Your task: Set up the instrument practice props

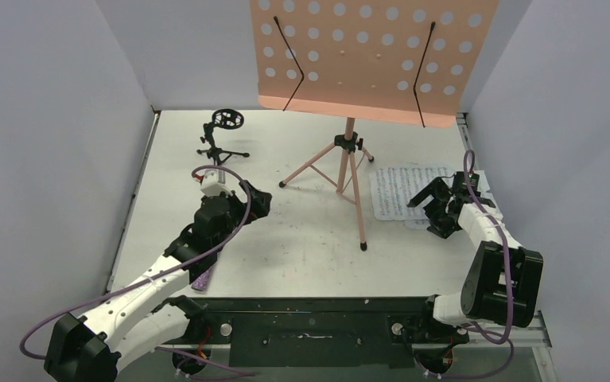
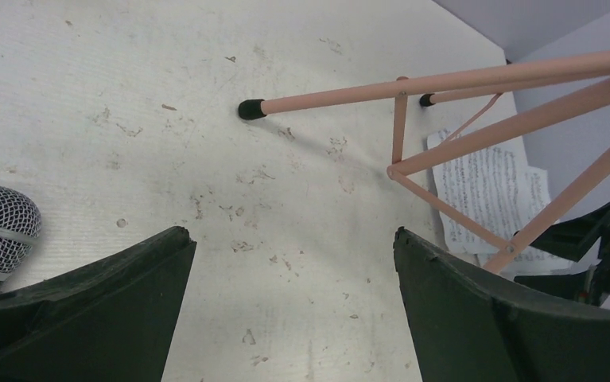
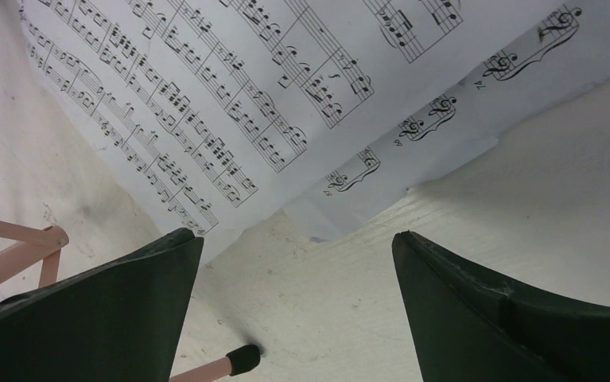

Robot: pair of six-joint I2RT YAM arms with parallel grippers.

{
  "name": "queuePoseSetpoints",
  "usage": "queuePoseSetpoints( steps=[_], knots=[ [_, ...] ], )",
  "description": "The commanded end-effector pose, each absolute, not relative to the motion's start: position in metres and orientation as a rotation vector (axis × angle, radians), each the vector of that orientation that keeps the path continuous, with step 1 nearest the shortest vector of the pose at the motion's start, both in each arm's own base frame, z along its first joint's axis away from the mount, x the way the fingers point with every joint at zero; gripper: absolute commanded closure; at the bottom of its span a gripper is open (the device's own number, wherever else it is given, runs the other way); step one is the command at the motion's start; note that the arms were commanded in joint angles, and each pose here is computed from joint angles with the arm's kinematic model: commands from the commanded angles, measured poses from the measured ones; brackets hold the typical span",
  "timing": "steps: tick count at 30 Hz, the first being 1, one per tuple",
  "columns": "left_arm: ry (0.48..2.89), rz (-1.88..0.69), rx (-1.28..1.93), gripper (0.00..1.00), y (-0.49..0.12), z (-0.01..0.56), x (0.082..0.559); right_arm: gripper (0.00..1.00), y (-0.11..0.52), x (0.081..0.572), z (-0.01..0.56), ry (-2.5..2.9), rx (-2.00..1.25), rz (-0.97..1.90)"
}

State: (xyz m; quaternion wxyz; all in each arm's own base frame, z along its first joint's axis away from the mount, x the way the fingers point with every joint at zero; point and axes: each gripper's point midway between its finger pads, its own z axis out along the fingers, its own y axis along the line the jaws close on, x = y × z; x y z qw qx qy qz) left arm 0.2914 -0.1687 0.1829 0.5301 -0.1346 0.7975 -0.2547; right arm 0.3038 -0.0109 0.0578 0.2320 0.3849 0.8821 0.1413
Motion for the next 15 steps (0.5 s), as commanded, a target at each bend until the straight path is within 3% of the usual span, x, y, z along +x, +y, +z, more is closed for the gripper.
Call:
queuePoseSetpoints(
  steps=[1,15],
  knots=[
    [1.789,-0.781,-0.46,0.04,-0.168,0.206,0.295,0.05,-0.018,0.308,0.061,2.362,1.098,0.422],
    [1.809,-0.848,-0.49,0.04,-0.171,0.206,0.287,0.02,-0.073,0.334,0.051,2.258,1.177,0.442]
  ],
)
